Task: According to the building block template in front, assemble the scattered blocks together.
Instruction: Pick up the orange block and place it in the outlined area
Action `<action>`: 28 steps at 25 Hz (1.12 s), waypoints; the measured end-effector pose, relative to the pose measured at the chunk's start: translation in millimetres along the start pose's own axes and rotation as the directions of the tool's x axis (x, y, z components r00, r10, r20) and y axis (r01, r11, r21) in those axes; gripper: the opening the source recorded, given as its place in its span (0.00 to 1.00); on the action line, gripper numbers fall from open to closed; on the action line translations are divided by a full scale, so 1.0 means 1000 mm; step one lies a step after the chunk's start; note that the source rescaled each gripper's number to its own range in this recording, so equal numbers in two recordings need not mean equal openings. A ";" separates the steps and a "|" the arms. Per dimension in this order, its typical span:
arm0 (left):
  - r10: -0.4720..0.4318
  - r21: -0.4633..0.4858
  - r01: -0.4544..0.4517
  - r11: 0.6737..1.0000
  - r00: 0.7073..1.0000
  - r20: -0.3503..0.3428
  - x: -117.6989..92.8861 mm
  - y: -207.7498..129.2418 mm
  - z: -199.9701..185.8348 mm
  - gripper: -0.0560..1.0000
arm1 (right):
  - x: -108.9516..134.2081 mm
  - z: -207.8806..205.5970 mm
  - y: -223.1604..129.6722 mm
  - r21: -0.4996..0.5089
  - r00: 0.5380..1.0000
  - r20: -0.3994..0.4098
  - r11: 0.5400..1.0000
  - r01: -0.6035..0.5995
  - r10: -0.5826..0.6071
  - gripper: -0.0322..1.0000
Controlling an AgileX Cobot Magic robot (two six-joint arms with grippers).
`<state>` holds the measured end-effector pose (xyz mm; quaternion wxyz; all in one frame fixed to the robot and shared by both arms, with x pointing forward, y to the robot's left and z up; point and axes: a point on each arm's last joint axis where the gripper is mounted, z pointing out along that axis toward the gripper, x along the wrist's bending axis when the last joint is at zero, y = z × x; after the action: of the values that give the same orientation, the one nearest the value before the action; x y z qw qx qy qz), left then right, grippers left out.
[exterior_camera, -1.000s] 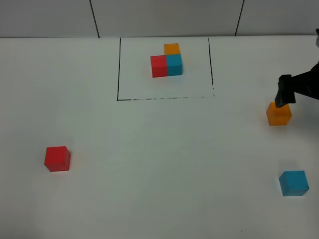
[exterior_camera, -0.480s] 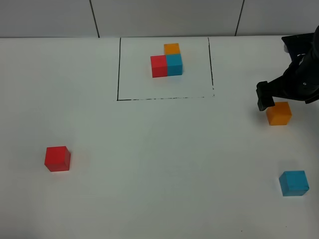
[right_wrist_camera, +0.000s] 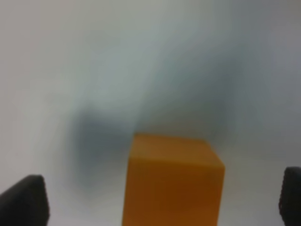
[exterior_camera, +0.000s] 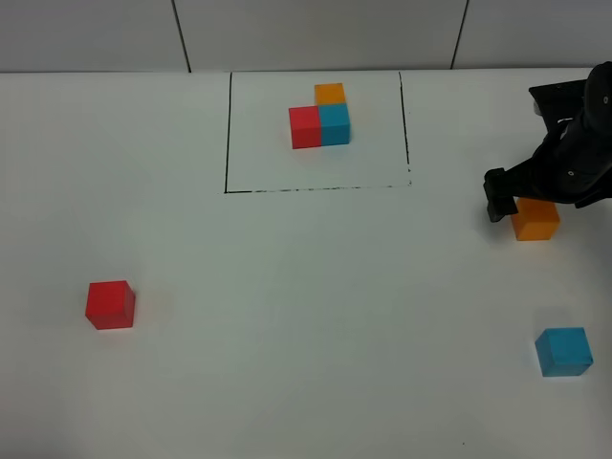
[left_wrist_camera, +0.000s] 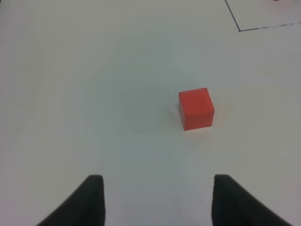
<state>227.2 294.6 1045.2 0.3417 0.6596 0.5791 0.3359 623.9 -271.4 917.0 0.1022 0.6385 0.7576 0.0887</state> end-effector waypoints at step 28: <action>0.000 0.000 0.000 1.000 1.000 0.000 0.000 0.000 0.000 0.19 | -0.015 0.030 -0.003 0.044 0.999 0.003 0.998 -0.046 0.046 0.36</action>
<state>227.2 294.6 1045.2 0.3417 0.6596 0.5791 0.3359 631.3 -286.4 888.4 0.0868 0.6581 0.7443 0.0735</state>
